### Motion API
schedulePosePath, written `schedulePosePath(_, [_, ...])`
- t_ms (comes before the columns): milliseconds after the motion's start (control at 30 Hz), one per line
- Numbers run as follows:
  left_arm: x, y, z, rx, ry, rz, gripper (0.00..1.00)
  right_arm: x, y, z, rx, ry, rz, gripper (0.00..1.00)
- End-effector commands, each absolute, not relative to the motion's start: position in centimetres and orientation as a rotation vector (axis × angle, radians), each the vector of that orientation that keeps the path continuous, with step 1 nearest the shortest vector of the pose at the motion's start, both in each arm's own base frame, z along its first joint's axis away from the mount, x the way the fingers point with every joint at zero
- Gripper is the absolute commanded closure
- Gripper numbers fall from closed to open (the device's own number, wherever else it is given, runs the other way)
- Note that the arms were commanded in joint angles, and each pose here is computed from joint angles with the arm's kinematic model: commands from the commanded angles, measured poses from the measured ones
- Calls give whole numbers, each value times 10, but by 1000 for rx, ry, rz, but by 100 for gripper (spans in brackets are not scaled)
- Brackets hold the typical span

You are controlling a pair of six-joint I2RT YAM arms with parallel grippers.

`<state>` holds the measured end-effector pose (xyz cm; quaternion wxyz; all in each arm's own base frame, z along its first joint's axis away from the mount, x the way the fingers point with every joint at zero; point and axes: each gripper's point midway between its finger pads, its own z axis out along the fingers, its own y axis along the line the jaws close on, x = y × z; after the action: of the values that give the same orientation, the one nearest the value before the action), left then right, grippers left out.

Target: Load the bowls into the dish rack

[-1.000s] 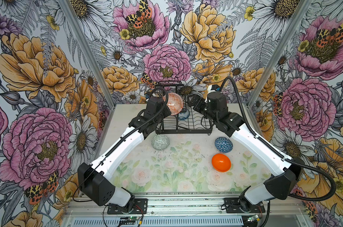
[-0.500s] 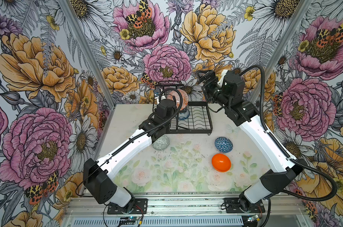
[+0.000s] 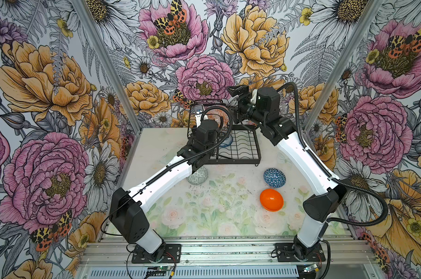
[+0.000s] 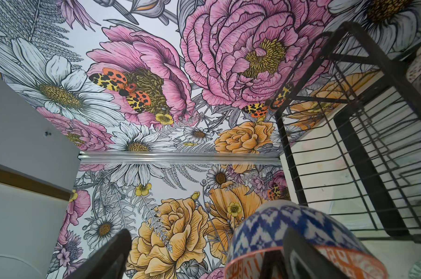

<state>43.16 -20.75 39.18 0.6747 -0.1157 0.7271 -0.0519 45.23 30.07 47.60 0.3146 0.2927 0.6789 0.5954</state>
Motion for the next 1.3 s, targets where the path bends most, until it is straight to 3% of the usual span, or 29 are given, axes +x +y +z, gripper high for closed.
schedulePosePath(0, [431,-204,423,-280,1525,-139,100,444,323,484,750,1811,1673,7])
schedulePosePath(400, [442,-199,424,-244,1494,-118,100,446,355,482,729,1832,1732,19])
schedulePosePath(633, [445,-203,427,-235,1484,-131,100,451,351,478,742,1821,1695,32])
schedulePosePath(1267, [433,-190,425,-254,1485,-131,100,445,342,465,760,1846,1639,86])
